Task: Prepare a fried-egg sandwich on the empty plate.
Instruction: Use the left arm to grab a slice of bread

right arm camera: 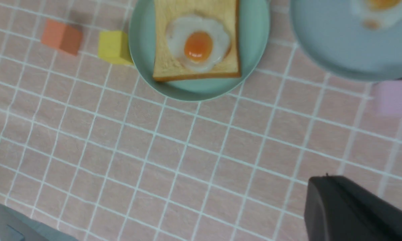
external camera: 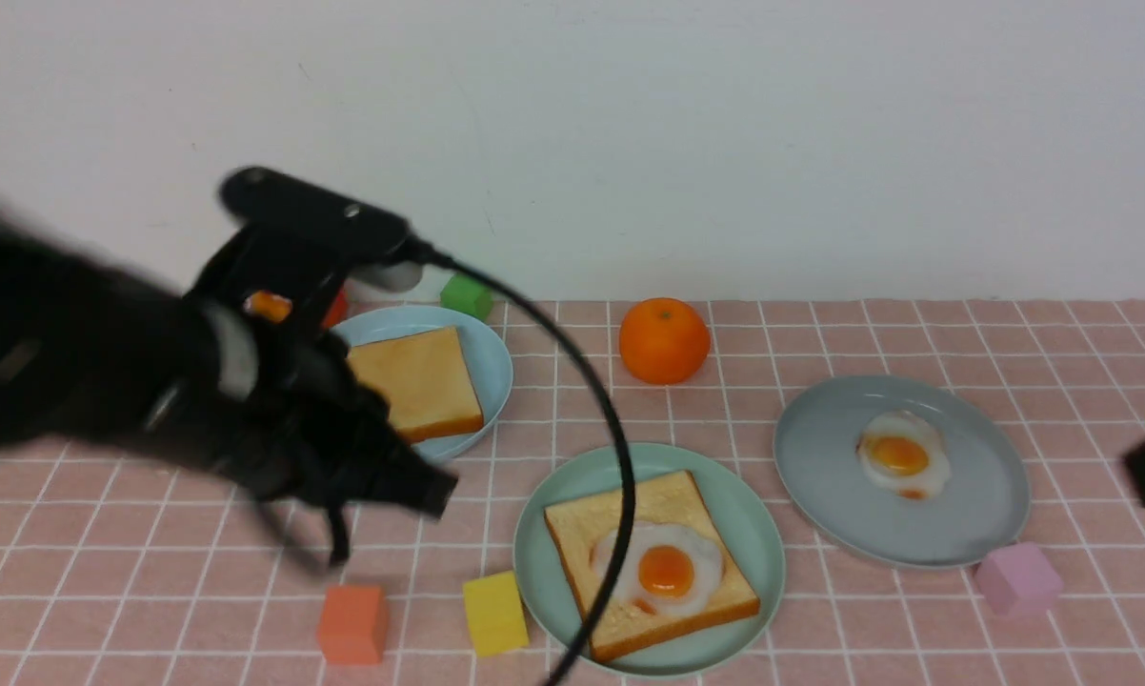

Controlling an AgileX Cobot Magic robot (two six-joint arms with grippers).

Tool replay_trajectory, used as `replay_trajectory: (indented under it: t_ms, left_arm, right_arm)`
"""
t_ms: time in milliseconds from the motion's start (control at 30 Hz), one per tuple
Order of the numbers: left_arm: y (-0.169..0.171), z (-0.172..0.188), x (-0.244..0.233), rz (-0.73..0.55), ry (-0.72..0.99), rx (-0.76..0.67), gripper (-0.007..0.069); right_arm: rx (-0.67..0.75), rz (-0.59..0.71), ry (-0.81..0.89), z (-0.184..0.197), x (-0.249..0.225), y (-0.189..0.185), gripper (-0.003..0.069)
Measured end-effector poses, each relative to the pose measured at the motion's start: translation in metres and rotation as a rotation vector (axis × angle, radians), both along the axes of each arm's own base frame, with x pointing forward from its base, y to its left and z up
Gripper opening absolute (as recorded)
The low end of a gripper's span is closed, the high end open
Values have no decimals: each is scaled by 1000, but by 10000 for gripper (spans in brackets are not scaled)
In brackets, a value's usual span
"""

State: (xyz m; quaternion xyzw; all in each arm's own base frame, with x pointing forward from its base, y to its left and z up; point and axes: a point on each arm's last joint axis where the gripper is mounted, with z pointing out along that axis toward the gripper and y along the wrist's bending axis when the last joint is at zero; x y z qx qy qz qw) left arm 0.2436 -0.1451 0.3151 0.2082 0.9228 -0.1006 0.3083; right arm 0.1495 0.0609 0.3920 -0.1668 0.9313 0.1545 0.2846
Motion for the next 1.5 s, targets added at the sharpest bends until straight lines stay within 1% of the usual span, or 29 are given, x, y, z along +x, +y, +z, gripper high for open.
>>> replay_trajectory:
  t_ms: [33,67,133,200,233,333,367,467,500,533,633,667,767,833,933,967,1067,1200,1500]
  left_arm:
    - [1,-9,19,-18,47,8,12]
    - [1,-11,22,-22,60,11,12]
    - [2,-31,57,-80,143,29,12]
    - [-1,-42,75,-117,167,50,12]
    - [-3,-54,95,-138,192,86,12]
    - [-5,-72,125,-141,206,191,12]
    - [-5,-73,129,-137,207,196,12]
    - [-4,-88,150,-134,183,305,12]
    - [-3,-87,151,-135,178,309,12]
    - [-3,-96,158,-140,161,341,12]
    - [-3,-106,164,-151,141,370,22]
    - [-4,-114,169,-158,116,380,52]
    - [-5,-119,176,-169,61,395,144]
    - [-5,-118,180,-176,9,403,228]
    - [-7,-119,185,-183,-44,402,315]
    - [-7,-121,186,-185,-45,403,330]
    - [-8,-130,188,-190,-28,410,347]
    - [-7,-142,190,-209,-15,448,350]
    - [-5,-147,195,-208,-24,453,351]
  right_arm:
    - [1,17,-20,4,-11,-1,4]
    - [0,20,-24,5,-12,-1,4]
    - [5,66,-56,9,-26,1,4]
    - [4,102,-67,10,-30,4,4]
    - [0,143,-72,10,-33,8,4]
    - [-11,203,-77,9,-35,13,6]
    - [-11,204,-77,9,-35,13,6]
    - [-18,213,-83,10,-36,14,7]
    - [-19,213,-83,10,-36,14,7]
    - [-23,213,-85,10,-36,13,7]
    - [-24,212,-85,9,-36,13,7]
    - [-25,214,-87,10,-36,13,8]
    - [-22,213,-97,10,-35,13,10]
    - [-18,211,-109,11,-34,14,10]
    - [-13,207,-123,12,-33,14,10]
    - [-11,205,-128,12,-33,14,11]
    - [-9,204,-132,12,-32,14,11]
    - [-5,205,-131,12,-33,15,11]
    - [13,211,-125,13,-33,16,15]
